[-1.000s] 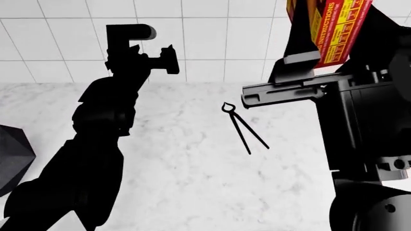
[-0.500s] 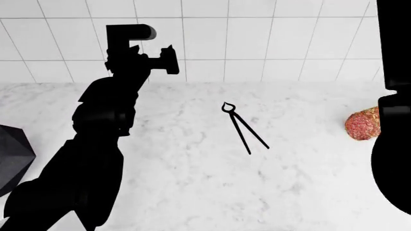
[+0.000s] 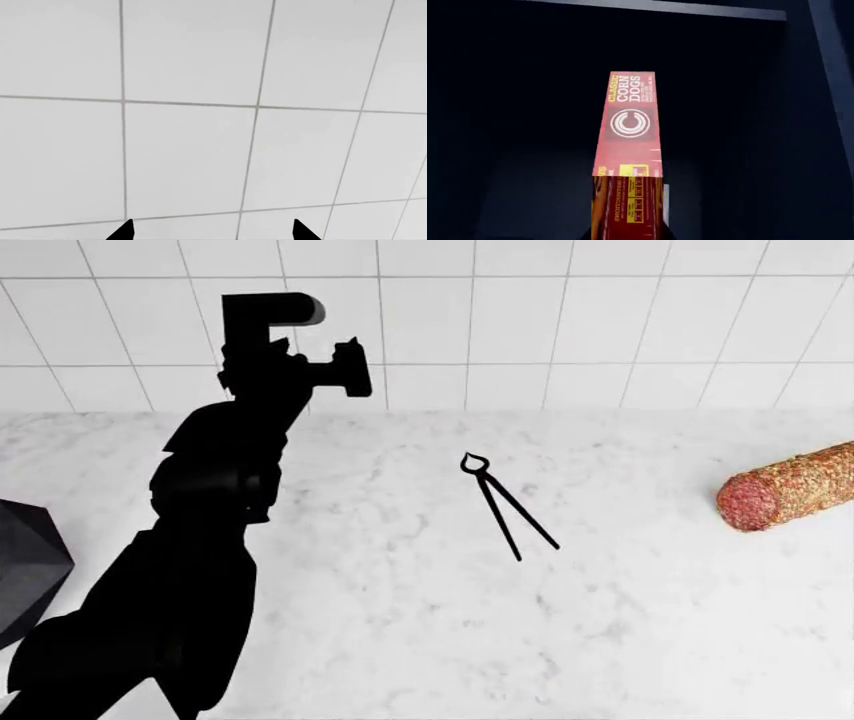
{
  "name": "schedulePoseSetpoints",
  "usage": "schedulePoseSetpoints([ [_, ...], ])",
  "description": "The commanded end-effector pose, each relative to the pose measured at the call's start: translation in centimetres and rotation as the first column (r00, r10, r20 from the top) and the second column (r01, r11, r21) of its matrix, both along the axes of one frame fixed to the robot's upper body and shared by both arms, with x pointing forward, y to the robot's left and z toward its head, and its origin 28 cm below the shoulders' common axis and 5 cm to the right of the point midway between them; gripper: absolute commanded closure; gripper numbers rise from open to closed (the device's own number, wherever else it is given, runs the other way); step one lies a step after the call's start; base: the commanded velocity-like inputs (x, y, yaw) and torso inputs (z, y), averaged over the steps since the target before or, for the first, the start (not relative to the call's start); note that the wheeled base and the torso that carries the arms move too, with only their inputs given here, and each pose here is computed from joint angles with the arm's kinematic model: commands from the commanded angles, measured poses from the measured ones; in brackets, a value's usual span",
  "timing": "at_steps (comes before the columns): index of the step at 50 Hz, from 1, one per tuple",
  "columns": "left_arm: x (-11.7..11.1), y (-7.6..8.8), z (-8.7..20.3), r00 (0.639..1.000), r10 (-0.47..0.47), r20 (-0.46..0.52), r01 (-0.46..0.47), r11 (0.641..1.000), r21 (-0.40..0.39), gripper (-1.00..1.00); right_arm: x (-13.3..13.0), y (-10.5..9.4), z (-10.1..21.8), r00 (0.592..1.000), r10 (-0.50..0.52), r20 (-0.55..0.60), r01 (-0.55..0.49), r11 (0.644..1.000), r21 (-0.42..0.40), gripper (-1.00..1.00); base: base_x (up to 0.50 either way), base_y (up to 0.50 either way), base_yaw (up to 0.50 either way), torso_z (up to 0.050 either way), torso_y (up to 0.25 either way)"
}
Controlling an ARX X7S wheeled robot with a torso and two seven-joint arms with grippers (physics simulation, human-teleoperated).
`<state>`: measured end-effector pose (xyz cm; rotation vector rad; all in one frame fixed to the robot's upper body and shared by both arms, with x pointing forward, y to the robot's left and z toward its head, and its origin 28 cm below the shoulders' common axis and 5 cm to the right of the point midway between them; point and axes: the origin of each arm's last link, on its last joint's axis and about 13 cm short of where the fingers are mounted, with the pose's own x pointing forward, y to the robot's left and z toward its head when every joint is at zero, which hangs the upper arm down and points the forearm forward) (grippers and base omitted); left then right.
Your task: Pick the boxed food and cereal from the counter and place them in the cabinets closest to them.
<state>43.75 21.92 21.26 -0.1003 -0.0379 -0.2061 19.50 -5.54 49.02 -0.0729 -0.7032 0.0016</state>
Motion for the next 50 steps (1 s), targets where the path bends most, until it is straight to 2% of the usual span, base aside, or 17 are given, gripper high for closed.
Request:
schedulePoseSetpoints([
  [1, 0.0, 0.0, 0.0, 1.0, 0.001, -0.006, -0.001, 1.0, -0.001, -1.0, 4.6, 0.2, 4.7, 0.959, -0.042, -0.279, 0.053, 0.998, 0.033, 1.0, 0.01, 0.0, 0.0, 0.0, 0.0],
  [9, 0.0, 0.0, 0.0, 1.0, 0.004, -0.009, -0.004, 1.0, 0.003, -1.0, 11.3, -0.4, 5.1, 0.855, -0.05, -0.516, 0.094, 0.994, 0.059, 1.0, 0.0, 0.0, 0.0, 0.0, 0.0],
  [14, 0.0, 0.0, -0.1, 1.0, 0.006, -0.01, -0.006, 1.0, 0.001, -1.0, 14.4, -1.0, 2.0, 0.763, -0.065, -0.643, 0.133, 0.989, 0.059, 1.0, 0.0, 0.0, 0.0, 0.0, 0.0],
  [20, 0.0, 0.0, -0.1, 1.0, 0.009, -0.01, -0.009, 1.0, 0.004, -1.0, 16.0, -1.3, -0.7, 0.691, -0.083, -0.718, 0.154, 0.988, 0.033, 1.0, 0.01, 0.0, 0.0, 0.0, 0.0],
  [25, 0.0, 0.0, -0.1, 1.0, 0.01, -0.011, -0.01, 1.0, 0.008, -1.0, 16.4, -1.5, -1.7, 0.659, -0.085, -0.748, 0.157, 0.987, 0.026, 1.0, 0.01, 0.0, 0.0, 0.0, 0.0],
  [26, 0.0, 0.0, -0.1, 1.0, 0.011, -0.011, -0.011, 1.0, 0.008, -1.0, 16.5, -1.5, -1.8, 0.656, -0.085, -0.75, 0.16, 0.987, 0.028, 1.0, 0.0, 0.0, 0.0, 0.0, 0.0],
  [27, 0.0, 0.0, -0.1, 1.0, 0.011, -0.011, -0.011, 1.0, 0.008, -1.0, 16.5, -1.5, -1.8, 0.655, -0.089, -0.751, 0.158, 0.987, 0.022, -1.0, 0.02, 0.0, 0.0, 0.0, 0.0],
  [38, 0.0, 0.0, -0.1, 1.0, 0.011, -0.011, -0.01, 1.0, 0.009, -1.0, 16.3, -1.4, -1.3, 0.676, -0.087, -0.732, 0.13, 0.991, 0.002, -1.0, 0.0, 0.0, 0.0, 0.0, 0.0],
  [40, 0.0, 0.0, -0.1, 1.0, 0.01, -0.01, -0.01, 1.0, 0.009, -1.0, 16.2, -1.3, -1.0, 0.69, -0.086, -0.719, 0.122, 0.993, -0.002, -1.0, 0.0, 0.0, 0.0, 0.0, 0.0],
  [44, 0.0, 0.0, 0.0, 1.0, 0.008, -0.01, -0.008, 1.0, 0.009, -1.0, 15.7, -1.0, 0.2, 0.74, -0.144, -0.657, 0.149, 0.988, -0.049, -1.0, 0.0, 0.0, 0.0, 0.0, 0.0],
  [50, 0.0, 0.0, -0.1, 1.0, 0.009, -0.01, -0.009, 1.0, 0.007, -1.0, 15.0, -0.5, 1.3, 0.771, -0.182, -0.61, 0.161, 0.983, -0.09, -1.0, 0.0, 0.0, 0.0, 0.0, 0.0],
])
